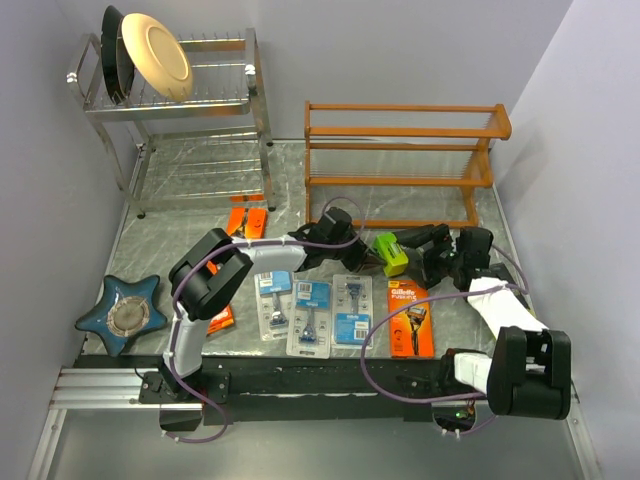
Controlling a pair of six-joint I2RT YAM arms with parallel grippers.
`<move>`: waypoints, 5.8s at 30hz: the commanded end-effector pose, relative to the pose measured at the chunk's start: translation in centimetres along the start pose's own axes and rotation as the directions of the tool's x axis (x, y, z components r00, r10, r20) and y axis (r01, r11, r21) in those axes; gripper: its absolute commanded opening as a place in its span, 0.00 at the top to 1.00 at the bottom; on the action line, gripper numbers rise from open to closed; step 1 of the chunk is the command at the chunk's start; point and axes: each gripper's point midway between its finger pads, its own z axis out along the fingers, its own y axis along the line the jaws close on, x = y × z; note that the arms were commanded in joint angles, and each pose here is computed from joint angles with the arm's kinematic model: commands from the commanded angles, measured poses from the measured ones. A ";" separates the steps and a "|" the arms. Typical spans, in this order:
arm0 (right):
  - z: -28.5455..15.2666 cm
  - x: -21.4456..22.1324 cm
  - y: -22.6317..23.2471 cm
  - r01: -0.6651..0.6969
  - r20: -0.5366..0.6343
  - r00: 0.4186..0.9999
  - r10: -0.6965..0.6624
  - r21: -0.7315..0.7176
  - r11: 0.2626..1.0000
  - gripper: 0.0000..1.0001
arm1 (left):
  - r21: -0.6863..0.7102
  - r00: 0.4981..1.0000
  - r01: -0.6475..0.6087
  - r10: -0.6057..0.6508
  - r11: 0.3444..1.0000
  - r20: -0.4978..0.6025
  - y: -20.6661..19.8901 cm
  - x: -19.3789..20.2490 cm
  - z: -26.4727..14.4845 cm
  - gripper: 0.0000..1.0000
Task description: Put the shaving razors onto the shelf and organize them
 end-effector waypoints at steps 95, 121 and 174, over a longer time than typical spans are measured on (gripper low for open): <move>12.2 6.3 10.8 0.435 -0.180 0.856 -0.485 -0.259 0.862 0.00 | 0.001 0.580 -0.803 0.781 0.596 0.230 2.2 -6.6 -9.1 0.99; 6.7 3.4 11.1 0.648 -0.051 0.737 -0.674 -0.231 0.726 0.02 | -0.084 0.510 -0.809 0.765 0.582 0.393 -2.5 -11.9 -3.6 0.99; 12.9 -8.1 8.5 0.903 -0.101 -0.333 -0.937 0.251 -0.348 1.00 | -0.419 0.476 -0.637 0.758 0.647 0.446 -1.4 -20.7 -5.8 0.99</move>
